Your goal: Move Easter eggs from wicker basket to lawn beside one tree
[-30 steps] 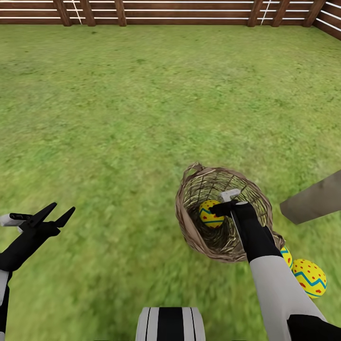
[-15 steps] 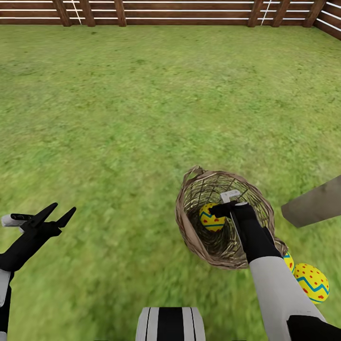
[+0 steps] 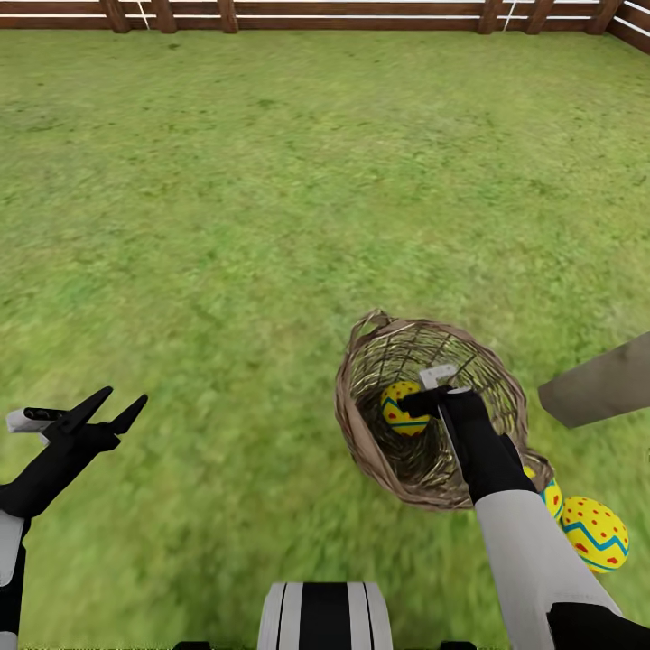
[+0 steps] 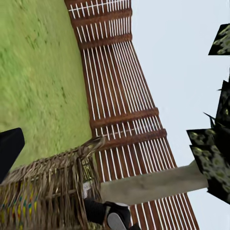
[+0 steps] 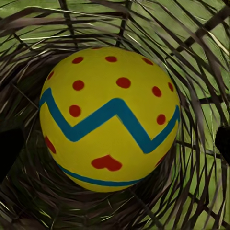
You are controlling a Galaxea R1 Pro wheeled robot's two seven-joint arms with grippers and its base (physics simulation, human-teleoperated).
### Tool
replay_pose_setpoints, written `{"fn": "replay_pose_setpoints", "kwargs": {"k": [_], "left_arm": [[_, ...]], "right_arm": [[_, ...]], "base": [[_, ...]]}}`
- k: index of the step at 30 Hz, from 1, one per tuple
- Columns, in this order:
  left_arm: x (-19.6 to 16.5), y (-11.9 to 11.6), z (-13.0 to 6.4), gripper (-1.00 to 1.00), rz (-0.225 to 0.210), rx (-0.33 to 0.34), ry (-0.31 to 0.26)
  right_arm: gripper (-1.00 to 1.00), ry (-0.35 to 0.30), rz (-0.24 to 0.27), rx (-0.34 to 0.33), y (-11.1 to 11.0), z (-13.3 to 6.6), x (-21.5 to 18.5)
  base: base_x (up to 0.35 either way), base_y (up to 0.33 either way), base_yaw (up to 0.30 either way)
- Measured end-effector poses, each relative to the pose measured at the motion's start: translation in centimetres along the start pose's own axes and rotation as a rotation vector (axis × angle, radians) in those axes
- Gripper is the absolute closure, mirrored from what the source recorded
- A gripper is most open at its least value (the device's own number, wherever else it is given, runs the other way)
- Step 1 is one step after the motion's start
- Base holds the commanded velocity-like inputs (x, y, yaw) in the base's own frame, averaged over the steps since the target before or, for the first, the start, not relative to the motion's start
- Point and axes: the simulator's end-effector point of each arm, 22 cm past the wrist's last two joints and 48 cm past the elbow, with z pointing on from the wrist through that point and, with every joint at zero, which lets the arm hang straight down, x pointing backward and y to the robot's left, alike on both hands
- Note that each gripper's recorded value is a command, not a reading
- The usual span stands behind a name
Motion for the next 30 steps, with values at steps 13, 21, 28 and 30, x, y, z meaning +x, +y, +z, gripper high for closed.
{"fn": "replay_pose_setpoints", "kwargs": {"k": [13,21,28,30], "left_arm": [[0.7,2.3,-0.7,-1.00,-0.032,-0.035,-0.002],[1.0,3.3,-1.0,-1.00,-0.043,-0.054,0.001],[1.1,3.3,-1.0,-1.00,-0.044,-0.052,0.000],[1.1,3.3,-1.0,-1.00,-0.044,-0.052,0.000]], "right_arm": [[-1.00,0.026,0.005,-0.006,0.3,1.5,1.1],[-1.00,0.074,0.016,-0.012,0.5,2.3,2.3],[-1.00,0.093,0.024,-0.010,0.5,2.3,2.7],[-1.00,0.093,0.026,-0.010,0.4,2.3,2.7]], "base": [[0.000,0.000,0.000],[0.000,0.000,0.000],[0.000,0.000,0.000],[0.000,0.000,0.000]]}}
